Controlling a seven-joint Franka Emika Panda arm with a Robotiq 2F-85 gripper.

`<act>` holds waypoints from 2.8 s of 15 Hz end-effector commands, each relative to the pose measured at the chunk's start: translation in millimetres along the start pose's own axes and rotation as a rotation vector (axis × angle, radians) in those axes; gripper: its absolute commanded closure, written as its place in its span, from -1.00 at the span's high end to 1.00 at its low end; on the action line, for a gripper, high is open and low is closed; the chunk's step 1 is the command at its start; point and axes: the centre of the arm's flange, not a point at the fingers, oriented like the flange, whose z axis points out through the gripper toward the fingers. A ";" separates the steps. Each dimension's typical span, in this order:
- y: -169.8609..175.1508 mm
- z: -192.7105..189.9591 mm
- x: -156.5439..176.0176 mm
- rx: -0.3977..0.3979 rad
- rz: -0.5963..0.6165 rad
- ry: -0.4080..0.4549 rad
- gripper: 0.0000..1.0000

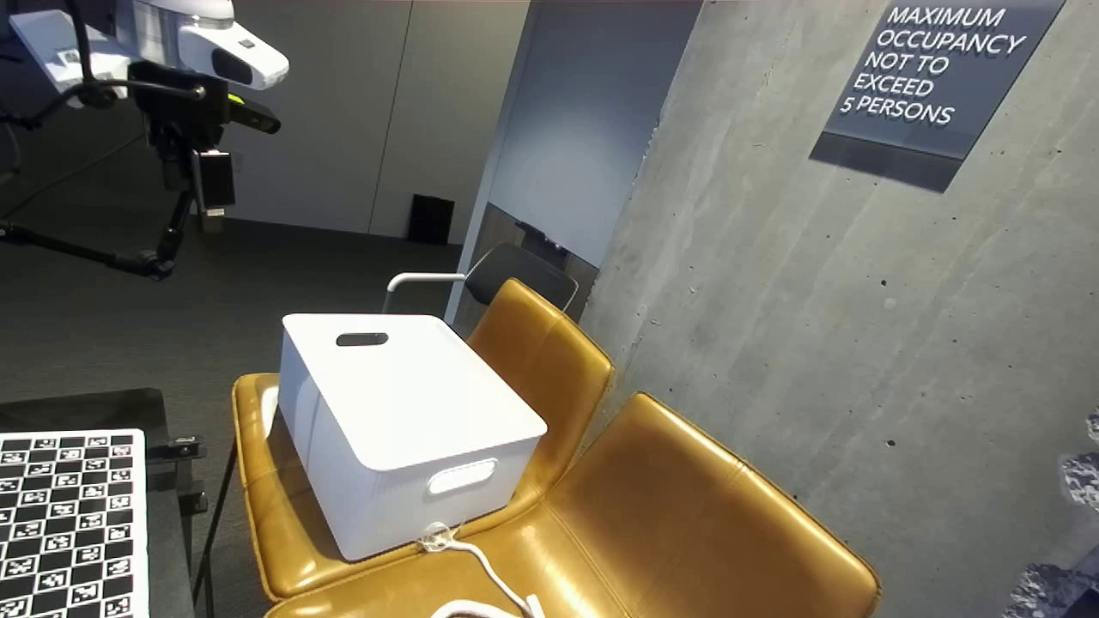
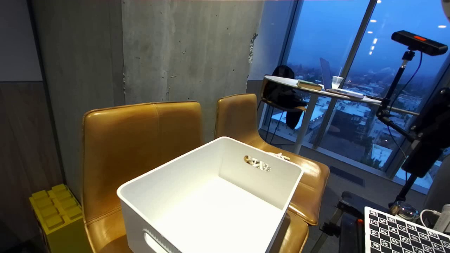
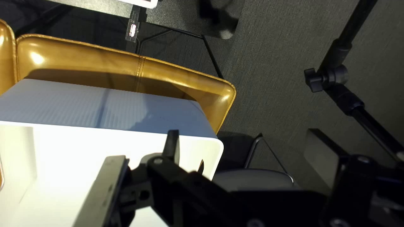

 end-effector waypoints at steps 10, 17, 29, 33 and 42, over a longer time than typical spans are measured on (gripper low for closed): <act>106.4 25.2 20.3 -0.083 0.062 0.100 1.00; 245.7 7.9 11.3 -0.187 0.205 0.131 1.00; 447.0 87.5 52.8 -0.106 0.318 0.103 1.00; 459.0 132.9 73.3 -0.105 0.336 0.058 1.00; 457.0 231.1 97.2 -0.070 0.340 -0.054 1.00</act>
